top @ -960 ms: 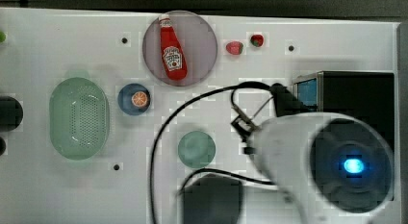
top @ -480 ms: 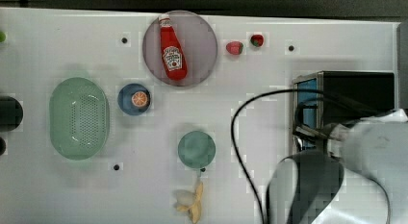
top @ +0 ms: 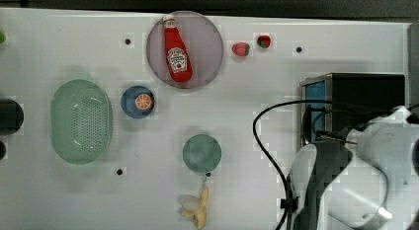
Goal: Flap open oven.
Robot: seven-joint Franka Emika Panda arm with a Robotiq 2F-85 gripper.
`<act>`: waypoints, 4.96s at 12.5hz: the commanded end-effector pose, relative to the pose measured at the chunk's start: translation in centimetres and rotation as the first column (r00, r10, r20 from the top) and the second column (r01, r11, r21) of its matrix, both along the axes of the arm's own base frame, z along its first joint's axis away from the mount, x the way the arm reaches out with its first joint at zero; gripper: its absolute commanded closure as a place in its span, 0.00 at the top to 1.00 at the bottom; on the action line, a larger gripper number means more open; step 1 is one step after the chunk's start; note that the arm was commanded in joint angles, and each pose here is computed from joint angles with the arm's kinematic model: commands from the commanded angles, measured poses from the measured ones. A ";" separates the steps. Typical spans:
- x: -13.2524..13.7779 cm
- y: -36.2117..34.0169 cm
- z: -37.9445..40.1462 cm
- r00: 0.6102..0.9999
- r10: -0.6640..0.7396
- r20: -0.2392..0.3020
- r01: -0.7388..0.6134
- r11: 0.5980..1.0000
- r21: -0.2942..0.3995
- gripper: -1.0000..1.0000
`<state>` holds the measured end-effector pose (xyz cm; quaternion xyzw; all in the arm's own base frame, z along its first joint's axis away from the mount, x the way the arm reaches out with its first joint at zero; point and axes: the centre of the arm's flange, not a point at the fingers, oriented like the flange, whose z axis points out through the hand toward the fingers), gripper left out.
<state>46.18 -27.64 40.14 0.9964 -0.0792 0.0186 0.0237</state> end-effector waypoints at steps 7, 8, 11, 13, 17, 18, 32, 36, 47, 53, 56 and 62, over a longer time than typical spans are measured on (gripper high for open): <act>0.8 0.4 -7.9 0.997 0.083 -0.008 -0.083 0.995 -0.060 0.17; 1.0 0.6 -8.4 0.996 0.089 -0.009 -0.089 0.994 -0.064 0.17; 1.8 2.2 -9.0 0.991 0.135 -0.027 -0.137 0.987 -0.084 0.17; 2.4 3.7 -9.2 0.987 0.151 -0.056 -0.157 0.979 -0.127 0.17; 3.1 7.2 -10.2 0.987 0.126 -0.103 -0.147 0.961 -0.233 0.17; 3.2 8.2 -10.6 0.985 0.131 -0.111 -0.155 0.957 -0.247 0.17; 3.5 23.1 -23.6 0.983 0.065 -0.174 -0.146 0.851 -0.505 0.17; 3.5 25.9 -27.9 0.972 0.098 -0.214 -0.199 0.827 -0.526 0.17; 9.5 26.4 -5.8 0.902 -0.407 0.143 0.426 0.894 -0.138 0.17; 5.4 24.5 9.7 0.773 -0.631 -0.069 0.634 0.771 0.056 0.17; 4.2 23.9 16.9 0.777 -0.630 -0.016 0.628 0.771 0.107 0.17; 1.3 23.0 20.5 0.667 -0.741 -0.078 0.744 0.667 0.036 0.17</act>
